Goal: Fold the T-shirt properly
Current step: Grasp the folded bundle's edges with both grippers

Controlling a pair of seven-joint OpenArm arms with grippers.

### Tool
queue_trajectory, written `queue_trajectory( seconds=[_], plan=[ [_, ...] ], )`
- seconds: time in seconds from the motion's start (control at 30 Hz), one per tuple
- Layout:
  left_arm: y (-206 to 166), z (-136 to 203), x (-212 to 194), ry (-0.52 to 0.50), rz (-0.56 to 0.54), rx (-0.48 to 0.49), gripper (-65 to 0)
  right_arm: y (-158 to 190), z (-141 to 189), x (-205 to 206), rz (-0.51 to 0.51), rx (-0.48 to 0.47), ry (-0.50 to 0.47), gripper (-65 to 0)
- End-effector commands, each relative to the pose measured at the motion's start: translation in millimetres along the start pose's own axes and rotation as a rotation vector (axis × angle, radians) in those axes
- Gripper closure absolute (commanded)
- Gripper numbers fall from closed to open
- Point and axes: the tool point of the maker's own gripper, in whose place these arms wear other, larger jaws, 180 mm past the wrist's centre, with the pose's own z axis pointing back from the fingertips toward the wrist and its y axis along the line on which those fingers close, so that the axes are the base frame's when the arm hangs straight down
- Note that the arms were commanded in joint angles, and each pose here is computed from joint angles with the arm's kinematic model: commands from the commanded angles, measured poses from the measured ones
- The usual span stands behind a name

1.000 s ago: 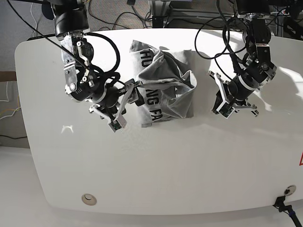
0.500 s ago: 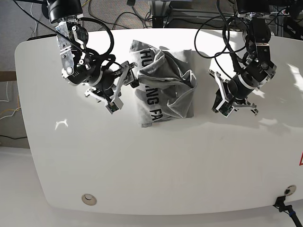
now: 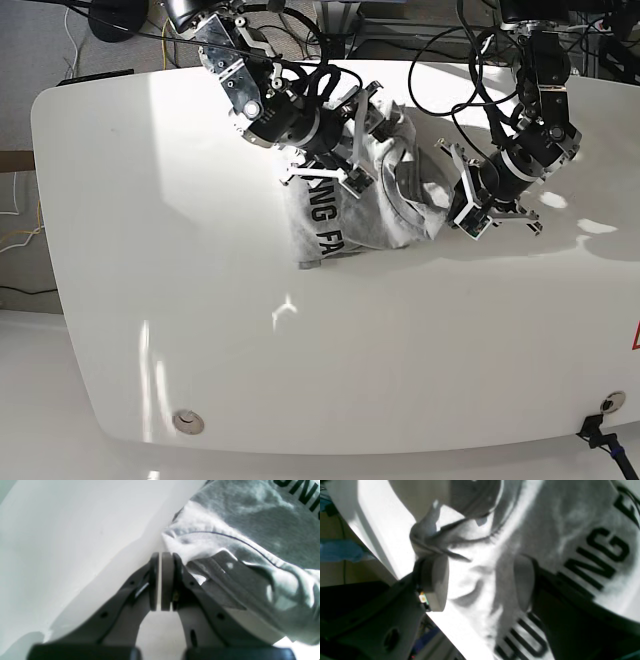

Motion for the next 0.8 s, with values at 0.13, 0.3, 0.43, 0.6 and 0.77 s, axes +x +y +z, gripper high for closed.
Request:
queue_trajectory(
  seconds=[0.13,0.3,0.43,0.6,0.77],
  plan=[
    [6.2,3.4,12.9,-0.045,-0.012,0.015,0.0,23.9,-1.9,59.2,-0.037,0.059,-0.15,-39.0],
    [3.2,3.2,18.1,-0.06,-0.009,0.01,0.0,-27.5,10.2,74.0,-0.016,-0.057,-0.183,-39.0],
    [-35.7,-1.3,29.7,-0.121,0.048,-0.115,0.0,-79.0,14.6,72.1,-0.011,-0.157,-0.177,-39.0],
    [-107.1,2.1,26.6,-0.139,0.106,-0.33,0.0,-94.5,14.4,88.6,0.005,-0.186,-0.23,-38.7],
    [-131.7,6.0,15.3,-0.11,0.125,-0.385,0.0,-96.5,4.6,93.8,-0.01,-0.17,-0.275,-9.6]
  ],
)
